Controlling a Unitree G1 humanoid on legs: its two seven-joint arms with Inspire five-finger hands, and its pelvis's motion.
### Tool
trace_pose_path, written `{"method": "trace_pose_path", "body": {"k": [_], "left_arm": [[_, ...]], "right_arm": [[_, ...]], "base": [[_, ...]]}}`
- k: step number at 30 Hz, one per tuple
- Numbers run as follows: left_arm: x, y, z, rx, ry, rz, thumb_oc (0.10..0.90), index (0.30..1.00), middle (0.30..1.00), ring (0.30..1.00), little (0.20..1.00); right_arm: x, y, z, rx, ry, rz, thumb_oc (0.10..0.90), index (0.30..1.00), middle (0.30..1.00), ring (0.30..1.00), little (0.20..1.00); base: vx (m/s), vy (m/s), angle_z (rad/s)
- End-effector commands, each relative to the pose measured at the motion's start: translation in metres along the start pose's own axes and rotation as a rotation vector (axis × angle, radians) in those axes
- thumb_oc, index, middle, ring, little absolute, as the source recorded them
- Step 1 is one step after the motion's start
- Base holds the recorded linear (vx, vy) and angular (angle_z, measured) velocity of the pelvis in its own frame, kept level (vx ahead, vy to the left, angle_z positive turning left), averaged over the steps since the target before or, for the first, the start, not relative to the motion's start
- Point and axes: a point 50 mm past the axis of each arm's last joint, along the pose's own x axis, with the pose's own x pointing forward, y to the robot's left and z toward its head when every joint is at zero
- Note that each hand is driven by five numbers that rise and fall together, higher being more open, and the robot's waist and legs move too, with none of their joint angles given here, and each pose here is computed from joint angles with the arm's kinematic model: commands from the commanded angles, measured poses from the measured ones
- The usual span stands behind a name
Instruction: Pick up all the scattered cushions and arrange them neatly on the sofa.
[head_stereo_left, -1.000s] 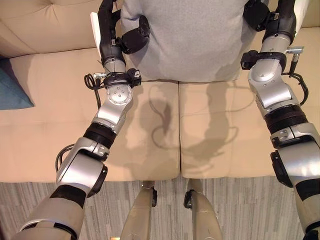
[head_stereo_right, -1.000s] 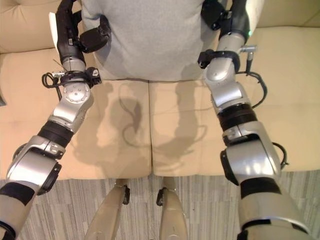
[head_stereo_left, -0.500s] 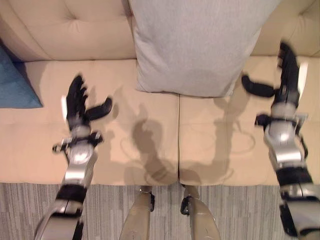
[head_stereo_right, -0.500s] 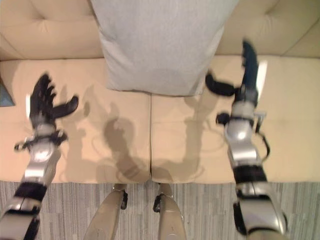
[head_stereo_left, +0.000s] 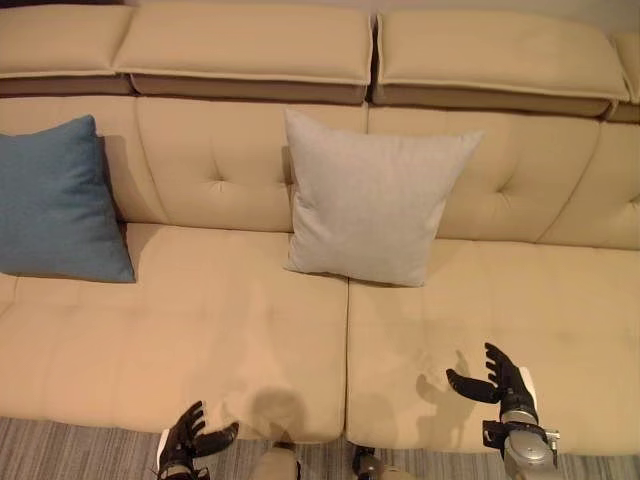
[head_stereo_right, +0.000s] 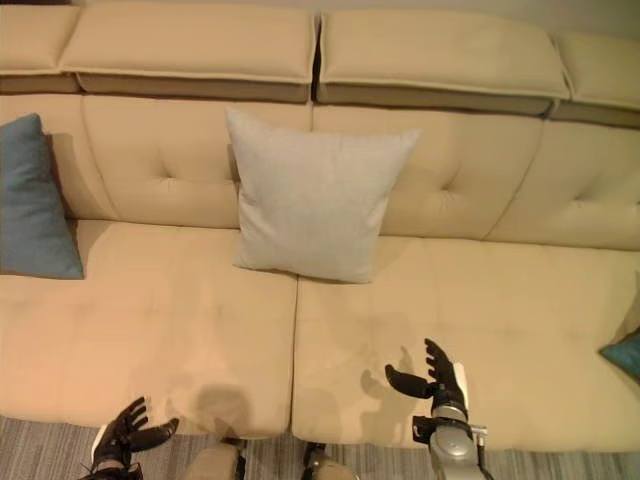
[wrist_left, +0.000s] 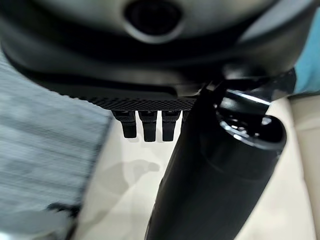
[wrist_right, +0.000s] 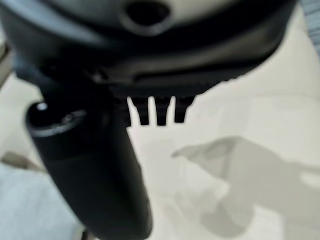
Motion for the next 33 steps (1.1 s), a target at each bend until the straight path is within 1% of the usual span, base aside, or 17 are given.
{"method": "trace_pose_path", "body": {"k": [1, 2, 5, 9, 12, 17, 18, 19, 21, 25, 27, 29, 33], "left_arm": [[0.010, 0.007, 0.017, 0.070, -0.046, 0.025, 0.800, 0.900, 0.900, 0.900, 0.900], [0.009, 0.006, 0.004, 0.079, 0.015, 0.033, 0.800, 0.900, 0.900, 0.900, 0.900], [0.008, 0.001, -0.005, 0.104, 0.052, 0.023, 0.800, 0.900, 0.900, 0.900, 0.900], [0.010, -0.007, -0.005, 0.167, 0.056, -0.006, 0.800, 0.900, 0.900, 0.900, 0.900], [0.016, -0.016, 0.007, 0.201, 0.025, -0.027, 0.800, 0.900, 0.900, 0.900, 0.900], [0.022, -0.013, 0.015, 0.235, 0.026, -0.002, 0.800, 0.900, 0.900, 0.900, 0.900], [0.021, -0.007, 0.010, 0.281, 0.053, 0.006, 0.800, 0.900, 0.900, 0.900, 0.900], [0.021, -0.007, 0.010, 0.281, 0.053, 0.007, 0.800, 0.900, 0.900, 0.900, 0.900], [0.017, 0.000, -0.003, 0.289, 0.110, 0.016, 0.800, 0.900, 0.900, 0.900, 0.900], [0.014, 0.008, -0.009, 0.282, 0.138, 0.033, 0.800, 0.900, 0.900, 0.900, 0.900], [0.014, 0.007, -0.009, 0.250, 0.130, 0.047, 0.800, 0.900, 0.900, 0.900, 0.900], [0.017, 0.001, -0.005, 0.255, 0.117, 0.036, 0.800, 0.900, 0.900, 0.900, 0.900], [0.018, -0.009, -0.004, 0.270, 0.113, 0.002, 0.800, 0.900, 0.900, 0.900, 0.900]], "right_arm": [[0.016, -0.007, 0.037, -0.031, -0.148, -0.002, 0.800, 0.900, 0.900, 0.900, 0.900], [0.016, -0.003, 0.028, -0.075, -0.103, 0.025, 0.800, 0.900, 0.900, 0.900, 0.900], [0.014, 0.003, 0.012, -0.132, -0.033, 0.063, 0.800, 0.900, 0.900, 0.900, 0.900], [0.013, 0.005, -0.002, -0.194, 0.037, 0.076, 0.800, 0.900, 0.900, 0.900, 0.900], [0.012, 0.013, -0.014, -0.233, 0.105, 0.095, 0.800, 0.900, 0.900, 0.900, 0.900], [0.014, 0.025, -0.015, -0.234, 0.135, 0.112, 0.800, 0.900, 0.900, 0.900, 0.900], [0.011, 0.029, -0.021, -0.251, 0.155, 0.137, 0.800, 0.900, 0.900, 0.900, 0.900], [0.011, 0.029, -0.021, -0.251, 0.155, 0.137, 0.800, 0.900, 0.900, 0.900, 0.900], [0.004, 0.030, -0.034, -0.262, 0.203, 0.150, 0.800, 0.900, 0.900, 0.900, 0.900], [0.001, 0.031, -0.040, -0.245, 0.231, 0.149, 0.800, 0.900, 0.900, 0.900, 0.900], [0.006, 0.034, -0.032, -0.249, 0.206, 0.145, 0.800, 0.900, 0.900, 0.900, 0.900], [0.010, 0.030, -0.025, -0.257, 0.177, 0.133, 0.800, 0.900, 0.900, 0.900, 0.900], [0.011, 0.024, -0.027, -0.259, 0.184, 0.115, 0.800, 0.900, 0.900, 0.900, 0.900]], "base": [[-0.14, 0.082, -0.10], [-0.09, 0.113, -0.16], [-0.05, 0.115, -0.21], [-0.12, 0.120, 0.08], [-0.29, 0.184, -0.20], [-0.29, 0.078, -0.18], [-0.34, 0.049, -0.21], [-0.33, 0.046, -0.10], [-0.18, -0.018, -0.14], [-0.17, -0.110, -0.33], [-0.23, -0.230, -0.67], [-0.17, -0.253, -0.16], [-0.13, -0.120, 0.26]]}}
